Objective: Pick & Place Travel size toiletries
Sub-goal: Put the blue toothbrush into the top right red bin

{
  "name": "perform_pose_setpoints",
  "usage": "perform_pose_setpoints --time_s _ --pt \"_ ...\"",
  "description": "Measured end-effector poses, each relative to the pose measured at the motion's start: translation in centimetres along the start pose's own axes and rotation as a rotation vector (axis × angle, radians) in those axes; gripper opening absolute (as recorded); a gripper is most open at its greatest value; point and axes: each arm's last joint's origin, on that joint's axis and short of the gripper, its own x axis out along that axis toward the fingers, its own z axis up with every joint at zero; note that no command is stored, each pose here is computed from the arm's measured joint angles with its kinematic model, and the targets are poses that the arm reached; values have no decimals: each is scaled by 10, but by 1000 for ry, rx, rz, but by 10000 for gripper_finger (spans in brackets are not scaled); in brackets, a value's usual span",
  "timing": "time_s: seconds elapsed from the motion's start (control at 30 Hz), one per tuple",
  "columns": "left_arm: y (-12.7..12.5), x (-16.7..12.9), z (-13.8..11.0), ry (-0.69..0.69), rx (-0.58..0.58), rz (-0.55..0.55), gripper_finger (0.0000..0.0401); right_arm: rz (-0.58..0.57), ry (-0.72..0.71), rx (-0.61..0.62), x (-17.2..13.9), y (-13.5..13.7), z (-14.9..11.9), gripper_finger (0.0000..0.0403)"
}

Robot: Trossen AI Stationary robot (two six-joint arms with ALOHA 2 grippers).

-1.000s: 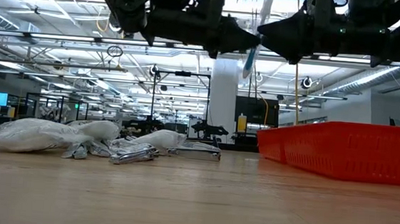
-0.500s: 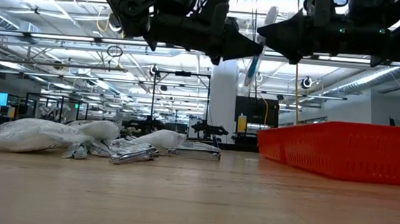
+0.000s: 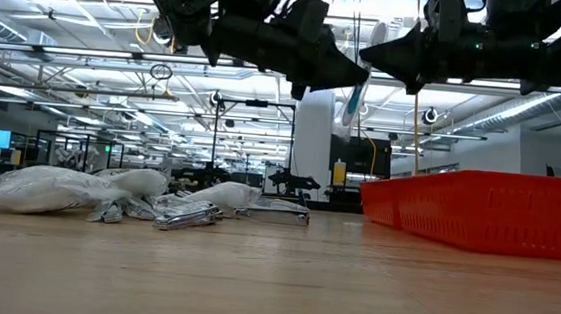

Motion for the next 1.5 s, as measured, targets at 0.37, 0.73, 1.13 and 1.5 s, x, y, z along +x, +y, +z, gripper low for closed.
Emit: perform_pose_setpoints --time_s 0.37,0.73,1.13,1.5 --pt "-15 1 55 207 150 15 222 -38 11 19 -4 -4 4 10" --pt "-4 -37 37 207 75 100 293 -188 321 8 -30 0 49 10" --pt "20 -99 -3 145 -74 498 294 -536 877 162 -62 -10 54 10" --pt "18 -102 -1 145 -54 504 294 -630 1056 183 -60 -15 35 11"
